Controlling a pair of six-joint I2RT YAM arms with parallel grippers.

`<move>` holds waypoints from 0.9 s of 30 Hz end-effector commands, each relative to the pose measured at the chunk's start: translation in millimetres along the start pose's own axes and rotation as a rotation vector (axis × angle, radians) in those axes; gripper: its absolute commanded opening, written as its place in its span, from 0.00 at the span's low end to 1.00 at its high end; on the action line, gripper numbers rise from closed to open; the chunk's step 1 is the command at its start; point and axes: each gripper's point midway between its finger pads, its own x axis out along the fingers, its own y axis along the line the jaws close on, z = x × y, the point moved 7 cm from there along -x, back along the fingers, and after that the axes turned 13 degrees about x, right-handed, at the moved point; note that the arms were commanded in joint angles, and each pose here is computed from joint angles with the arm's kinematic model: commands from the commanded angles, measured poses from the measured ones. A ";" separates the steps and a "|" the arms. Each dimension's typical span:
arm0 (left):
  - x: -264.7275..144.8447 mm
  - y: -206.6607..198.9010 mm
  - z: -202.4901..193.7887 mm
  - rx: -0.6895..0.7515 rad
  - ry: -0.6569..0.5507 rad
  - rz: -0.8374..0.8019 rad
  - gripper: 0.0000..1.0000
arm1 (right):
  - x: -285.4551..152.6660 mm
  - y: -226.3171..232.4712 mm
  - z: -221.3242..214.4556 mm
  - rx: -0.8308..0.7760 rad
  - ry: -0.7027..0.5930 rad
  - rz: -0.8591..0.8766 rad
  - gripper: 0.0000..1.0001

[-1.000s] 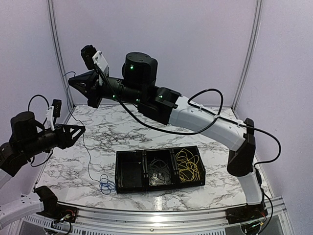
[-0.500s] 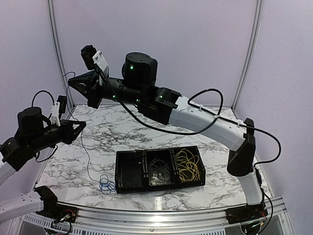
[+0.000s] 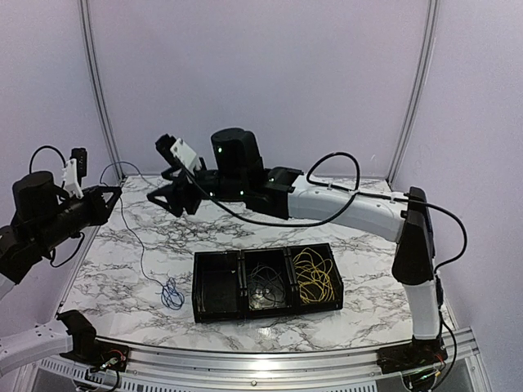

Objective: Untangle the cables

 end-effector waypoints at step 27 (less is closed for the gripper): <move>-11.0 24.4 -22.5 -0.277 0.040 0.214 0.00 | 50.7 26.1 -227.9 -0.033 0.503 -0.009 0.41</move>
